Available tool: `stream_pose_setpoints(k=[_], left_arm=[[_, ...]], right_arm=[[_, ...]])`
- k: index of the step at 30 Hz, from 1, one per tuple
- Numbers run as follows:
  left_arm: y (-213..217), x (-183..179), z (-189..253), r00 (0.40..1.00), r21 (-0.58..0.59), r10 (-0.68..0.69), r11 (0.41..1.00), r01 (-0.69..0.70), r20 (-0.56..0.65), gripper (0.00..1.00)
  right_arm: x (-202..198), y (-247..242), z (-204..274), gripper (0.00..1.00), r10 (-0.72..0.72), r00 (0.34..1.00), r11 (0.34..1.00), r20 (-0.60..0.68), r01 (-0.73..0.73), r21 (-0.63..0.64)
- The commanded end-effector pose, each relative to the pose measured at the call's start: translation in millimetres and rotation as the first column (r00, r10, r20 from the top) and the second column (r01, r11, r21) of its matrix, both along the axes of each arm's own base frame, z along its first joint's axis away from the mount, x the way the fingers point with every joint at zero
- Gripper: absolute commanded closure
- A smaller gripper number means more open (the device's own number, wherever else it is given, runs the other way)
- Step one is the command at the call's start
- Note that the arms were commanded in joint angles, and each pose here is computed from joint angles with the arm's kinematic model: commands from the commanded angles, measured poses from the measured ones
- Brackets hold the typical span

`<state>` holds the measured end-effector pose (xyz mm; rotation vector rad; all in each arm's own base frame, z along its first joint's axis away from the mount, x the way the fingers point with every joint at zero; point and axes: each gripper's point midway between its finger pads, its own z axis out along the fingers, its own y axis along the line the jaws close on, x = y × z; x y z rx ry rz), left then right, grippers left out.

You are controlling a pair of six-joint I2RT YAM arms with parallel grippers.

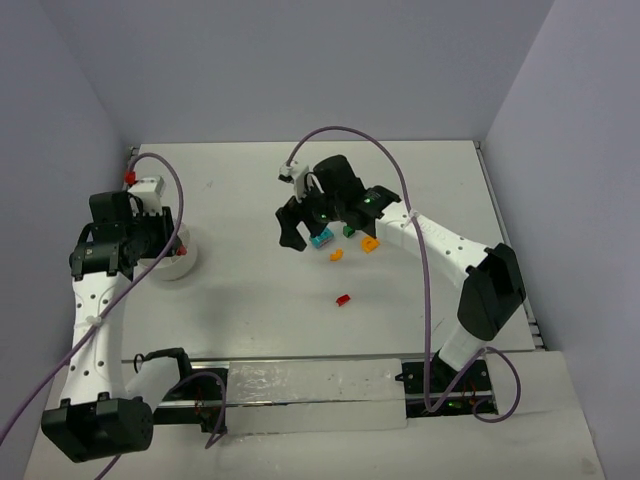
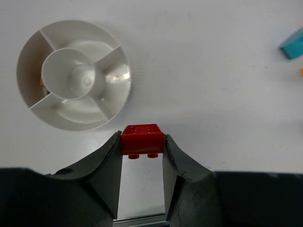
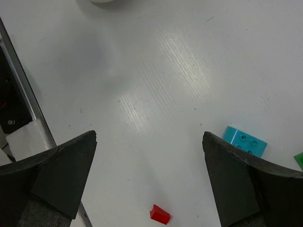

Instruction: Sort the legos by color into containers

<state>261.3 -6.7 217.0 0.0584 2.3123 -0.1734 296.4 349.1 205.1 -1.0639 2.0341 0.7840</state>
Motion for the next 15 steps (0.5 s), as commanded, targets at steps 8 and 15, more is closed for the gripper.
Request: stream_pose_setpoints(k=[8, 15], left_arm=[[49, 24, -11, 0.998, 0.217, 0.046, 0.974, -0.056, 0.049, 1.00], [62, 32, -25, 0.997, 0.219, 0.069, 0.973, -0.075, 0.036, 1.00]], right_arm=[[0, -19, 12, 0.00, 0.018, 1.000, 0.999, 0.016, -0.019, 0.046], [4, -22, 8, 0.00, 0.016, 1.000, 0.999, 0.006, -0.016, 0.038]])
